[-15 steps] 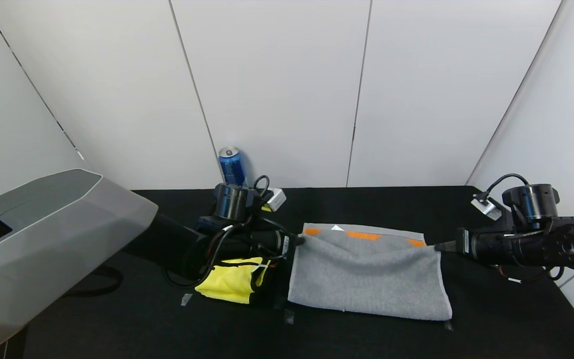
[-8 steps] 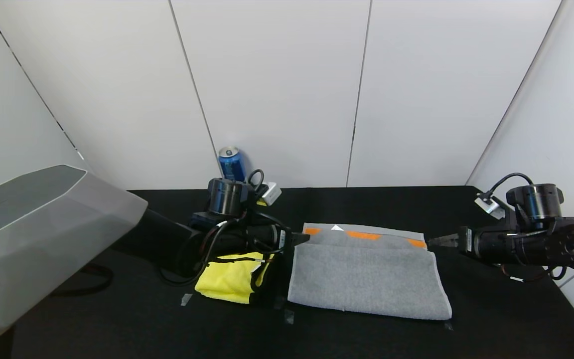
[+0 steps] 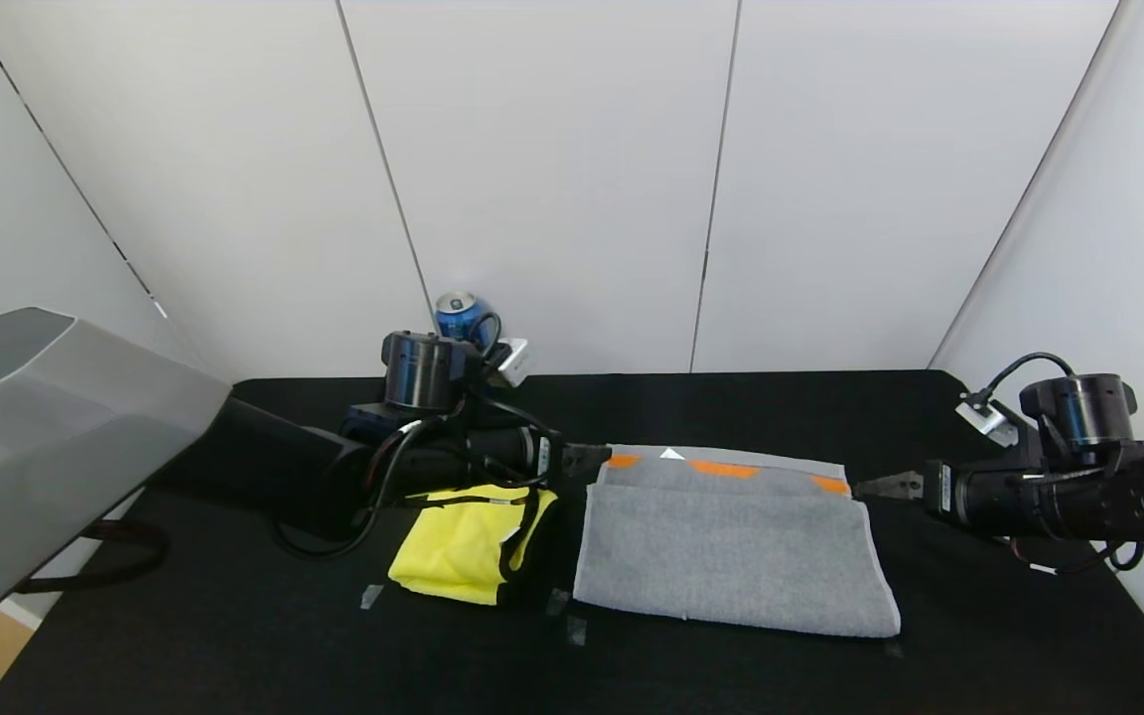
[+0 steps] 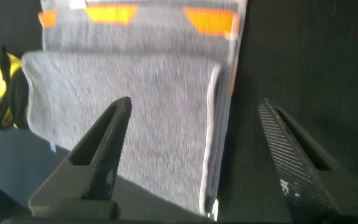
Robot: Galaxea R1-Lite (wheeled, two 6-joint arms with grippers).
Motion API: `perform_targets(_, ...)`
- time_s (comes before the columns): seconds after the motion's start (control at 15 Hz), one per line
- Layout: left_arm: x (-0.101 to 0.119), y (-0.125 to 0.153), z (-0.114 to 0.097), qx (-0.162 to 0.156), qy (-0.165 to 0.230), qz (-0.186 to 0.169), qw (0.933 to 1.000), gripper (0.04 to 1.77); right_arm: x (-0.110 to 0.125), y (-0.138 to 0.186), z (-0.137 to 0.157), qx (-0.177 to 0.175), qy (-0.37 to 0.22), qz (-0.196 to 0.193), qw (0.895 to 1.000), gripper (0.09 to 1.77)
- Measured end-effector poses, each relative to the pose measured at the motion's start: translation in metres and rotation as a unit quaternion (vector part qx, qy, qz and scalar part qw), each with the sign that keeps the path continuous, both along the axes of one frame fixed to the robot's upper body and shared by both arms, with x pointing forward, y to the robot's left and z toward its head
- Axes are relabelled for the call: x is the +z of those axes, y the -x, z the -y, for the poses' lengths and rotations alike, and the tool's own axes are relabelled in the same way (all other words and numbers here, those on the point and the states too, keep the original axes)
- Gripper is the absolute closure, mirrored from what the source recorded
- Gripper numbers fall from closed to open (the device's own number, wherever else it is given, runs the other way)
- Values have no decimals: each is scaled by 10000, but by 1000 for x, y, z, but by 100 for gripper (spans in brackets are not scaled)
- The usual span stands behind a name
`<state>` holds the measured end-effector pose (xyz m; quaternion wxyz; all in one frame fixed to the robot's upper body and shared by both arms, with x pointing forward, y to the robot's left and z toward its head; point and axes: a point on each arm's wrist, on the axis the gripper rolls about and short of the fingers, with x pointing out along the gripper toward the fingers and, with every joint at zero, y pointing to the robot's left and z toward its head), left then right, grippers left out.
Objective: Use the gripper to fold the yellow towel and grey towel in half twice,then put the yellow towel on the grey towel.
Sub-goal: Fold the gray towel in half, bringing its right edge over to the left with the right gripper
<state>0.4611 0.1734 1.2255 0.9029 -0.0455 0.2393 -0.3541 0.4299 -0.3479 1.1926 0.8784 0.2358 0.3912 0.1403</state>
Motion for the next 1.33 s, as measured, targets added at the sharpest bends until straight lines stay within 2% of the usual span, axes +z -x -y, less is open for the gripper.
perform_targets(0.27, 0, 7, -34, 325, -23, -147, 9994, 22, -9, 19, -5, 66, -3, -253, 9997, 27)
perform_targets(0.47, 8, 6, -57, 600, 10, -82, 9982, 18, -11, 26, -15, 210, 7, -343, 9992, 23)
perform_targets(0.73, 13, 4, -63, 689, 29, 4, 9976, 15, -14, 28, -22, 298, 31, -412, 9987, 20)
perform_targets(1.0, 15, 4, -64, 696, 36, 25, 9976, 13, -26, 20, -29, 67, 439, -397, 9982, 18)
perform_targets(1.33, 16, 4, -64, 695, 33, 45, 9976, 11, -38, 20, -46, 213, 580, -527, 9967, 16)
